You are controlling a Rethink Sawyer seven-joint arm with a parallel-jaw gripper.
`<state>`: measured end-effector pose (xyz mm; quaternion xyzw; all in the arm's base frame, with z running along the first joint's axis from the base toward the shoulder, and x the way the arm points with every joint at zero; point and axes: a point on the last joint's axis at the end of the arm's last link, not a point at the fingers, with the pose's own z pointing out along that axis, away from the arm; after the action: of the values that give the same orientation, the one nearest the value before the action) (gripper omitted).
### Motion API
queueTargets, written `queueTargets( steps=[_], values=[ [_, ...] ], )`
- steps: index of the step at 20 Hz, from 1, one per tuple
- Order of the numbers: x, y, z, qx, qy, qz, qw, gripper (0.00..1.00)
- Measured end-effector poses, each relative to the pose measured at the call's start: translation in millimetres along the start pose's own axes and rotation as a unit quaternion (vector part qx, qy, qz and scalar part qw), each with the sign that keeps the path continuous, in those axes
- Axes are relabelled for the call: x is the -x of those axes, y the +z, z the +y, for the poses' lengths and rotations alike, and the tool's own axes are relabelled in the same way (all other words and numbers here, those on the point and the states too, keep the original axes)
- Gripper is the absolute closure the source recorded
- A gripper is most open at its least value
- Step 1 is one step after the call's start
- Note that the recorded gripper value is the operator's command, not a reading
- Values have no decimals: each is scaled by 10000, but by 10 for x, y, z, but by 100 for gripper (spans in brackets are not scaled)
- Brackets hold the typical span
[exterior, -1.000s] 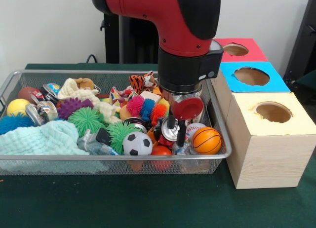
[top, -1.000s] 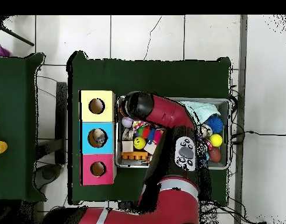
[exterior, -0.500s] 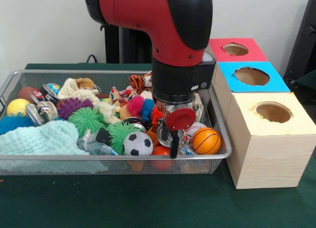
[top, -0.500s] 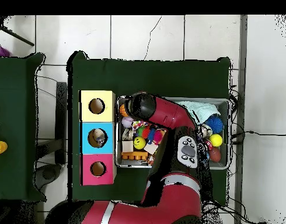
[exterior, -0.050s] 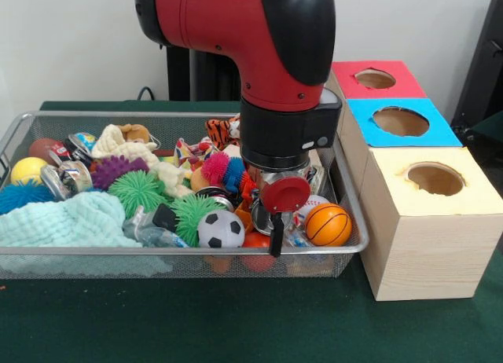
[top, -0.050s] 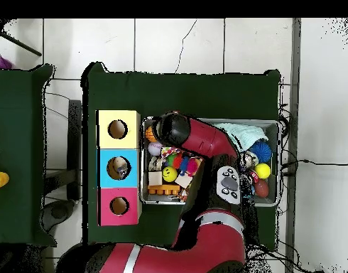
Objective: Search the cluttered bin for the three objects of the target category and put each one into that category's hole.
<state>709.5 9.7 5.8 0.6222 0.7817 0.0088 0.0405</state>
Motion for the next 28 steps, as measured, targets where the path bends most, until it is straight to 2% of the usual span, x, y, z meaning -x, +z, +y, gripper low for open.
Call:
queueTargets(
  steps=[9, 13, 15, 21, 26, 28],
  values=[
    [-16, -2, 19, 19, 165, 88, 9998, 0],
    [-73, -9, 31, 21, 283, 170, 9995, 0],
    [-166, -32, 29, 10, 325, 230, 9992, 0],
    [-400, -198, -13, -107, 224, 355, 9991, 0],
    [-439, -358, -64, -249, 231, 491, 9982, 0],
    [-424, -416, -55, -242, 242, 506, 9981, 0]
  ],
)
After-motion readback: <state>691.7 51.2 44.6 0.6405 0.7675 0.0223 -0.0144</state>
